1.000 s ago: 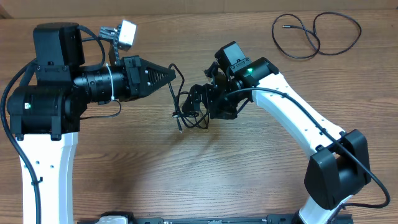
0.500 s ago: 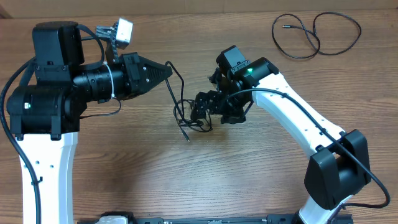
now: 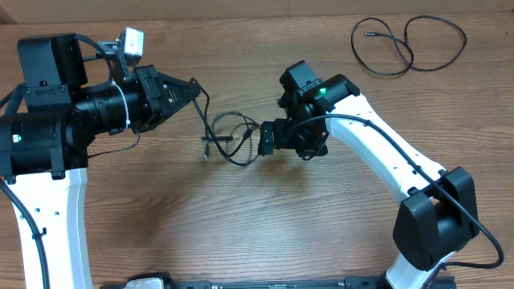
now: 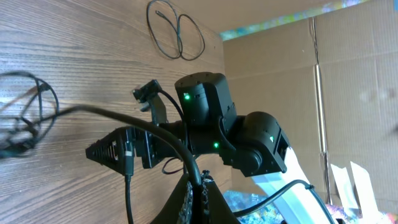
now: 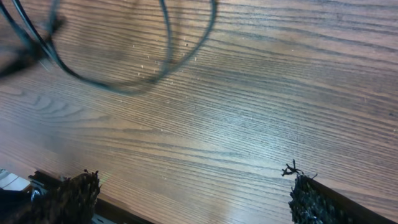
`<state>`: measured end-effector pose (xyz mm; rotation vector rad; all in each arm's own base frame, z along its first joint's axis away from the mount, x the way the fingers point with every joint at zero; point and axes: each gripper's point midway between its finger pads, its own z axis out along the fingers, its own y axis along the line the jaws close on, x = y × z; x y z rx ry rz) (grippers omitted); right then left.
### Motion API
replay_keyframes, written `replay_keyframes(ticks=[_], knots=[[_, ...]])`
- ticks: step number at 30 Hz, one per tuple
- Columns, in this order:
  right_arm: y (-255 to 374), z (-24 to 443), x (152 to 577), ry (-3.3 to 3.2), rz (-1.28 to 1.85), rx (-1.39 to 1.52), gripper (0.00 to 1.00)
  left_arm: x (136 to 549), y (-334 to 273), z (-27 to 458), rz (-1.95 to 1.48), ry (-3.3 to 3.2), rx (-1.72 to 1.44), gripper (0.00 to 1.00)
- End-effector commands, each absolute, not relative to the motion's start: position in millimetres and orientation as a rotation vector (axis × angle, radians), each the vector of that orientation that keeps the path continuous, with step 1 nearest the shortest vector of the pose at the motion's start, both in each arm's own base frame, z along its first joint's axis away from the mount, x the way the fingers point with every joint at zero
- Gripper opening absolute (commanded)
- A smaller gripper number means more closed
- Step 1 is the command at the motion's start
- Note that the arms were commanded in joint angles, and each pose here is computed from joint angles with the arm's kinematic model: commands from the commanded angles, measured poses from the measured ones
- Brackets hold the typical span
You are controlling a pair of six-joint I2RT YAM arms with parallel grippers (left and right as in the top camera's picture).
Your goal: Untangle cables
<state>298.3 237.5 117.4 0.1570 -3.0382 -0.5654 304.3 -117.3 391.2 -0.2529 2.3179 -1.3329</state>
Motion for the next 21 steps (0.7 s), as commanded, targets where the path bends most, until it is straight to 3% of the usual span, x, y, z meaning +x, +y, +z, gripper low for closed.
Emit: replay_keyframes(ticks=[1, 6, 15, 21], knots=[[240.0, 117.0, 297.4, -3.026, -0.589, 0.143, 1.00, 300.5, -116.9, 402.1, -1.338, 2.292, -0.251, 0.04], [262.1, 128.1, 293.1, -2.949, -0.790, 0.187, 1.00, 299.0, -118.8, 403.7, -1.414, 2.307, -0.381, 0.04], [291.0, 147.1, 300.7, -2.888, -1.059, 0.258, 1.00, 287.1, -128.3, 401.7, -1.412, 2.322, -0.206, 0.04], [292.8, 148.1, 306.0, -2.909, -1.075, 0.270, 1.00, 279.6, -135.1, 382.3, -1.265, 2.397, -0.079, 0.04]])
